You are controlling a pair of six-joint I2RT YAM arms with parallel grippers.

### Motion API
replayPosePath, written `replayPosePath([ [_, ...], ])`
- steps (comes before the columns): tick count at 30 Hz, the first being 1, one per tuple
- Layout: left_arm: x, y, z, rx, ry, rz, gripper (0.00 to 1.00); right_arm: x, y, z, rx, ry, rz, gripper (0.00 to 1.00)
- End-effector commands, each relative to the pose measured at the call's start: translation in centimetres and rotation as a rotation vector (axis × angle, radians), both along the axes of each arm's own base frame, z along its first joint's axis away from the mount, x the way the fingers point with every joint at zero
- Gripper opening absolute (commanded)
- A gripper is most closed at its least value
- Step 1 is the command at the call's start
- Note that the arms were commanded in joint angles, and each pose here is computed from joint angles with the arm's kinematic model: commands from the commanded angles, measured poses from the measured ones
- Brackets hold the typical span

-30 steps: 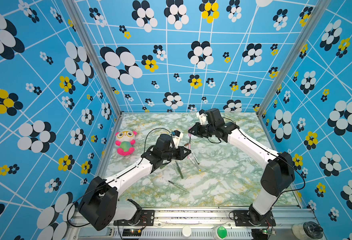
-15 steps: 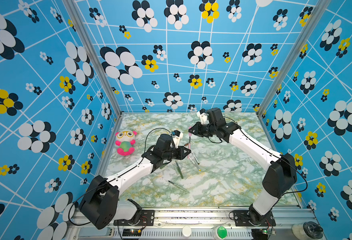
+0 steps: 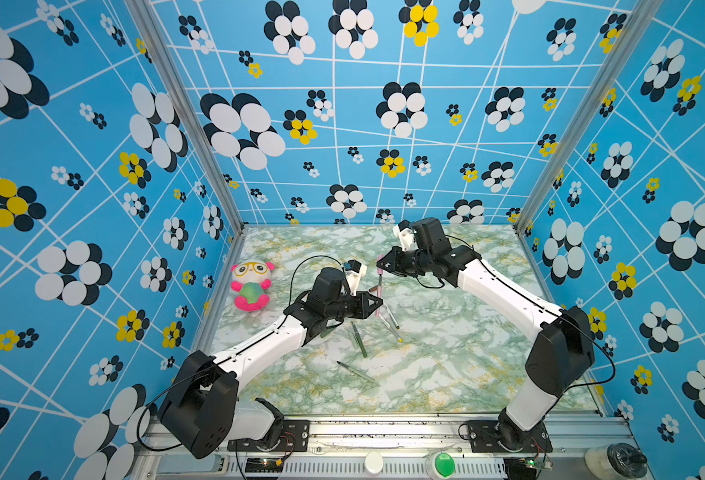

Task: Insert the pens into the pen caps
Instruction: 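Push the pink cap onto the pen tip with the right gripper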

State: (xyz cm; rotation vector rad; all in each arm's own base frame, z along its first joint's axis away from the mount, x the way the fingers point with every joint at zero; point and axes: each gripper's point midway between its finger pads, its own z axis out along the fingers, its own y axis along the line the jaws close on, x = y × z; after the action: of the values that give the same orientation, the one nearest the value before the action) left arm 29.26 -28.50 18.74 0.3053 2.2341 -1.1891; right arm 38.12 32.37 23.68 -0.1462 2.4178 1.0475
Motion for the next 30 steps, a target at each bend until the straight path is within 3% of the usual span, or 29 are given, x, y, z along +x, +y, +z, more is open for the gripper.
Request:
replayPosePath([
  [1, 0.5, -0.2, 0.7, -0.016, -0.025, 0.017, 0.00, -1.0, 0.5, 1.2, 0.024, -0.028, 0.042, 0.05],
  [16, 2.5, 1.2, 3.1, -0.039, -0.123, 0.133, 0.00, -2.8, 1.3, 0.9, -0.002, -0.059, 0.110, 0.04],
  [30, 2.9, 1.3, 4.7, -0.027, -0.173, 0.109, 0.00, -3.8, 1.4, -0.3, -0.036, -0.051, 0.165, 0.04],
])
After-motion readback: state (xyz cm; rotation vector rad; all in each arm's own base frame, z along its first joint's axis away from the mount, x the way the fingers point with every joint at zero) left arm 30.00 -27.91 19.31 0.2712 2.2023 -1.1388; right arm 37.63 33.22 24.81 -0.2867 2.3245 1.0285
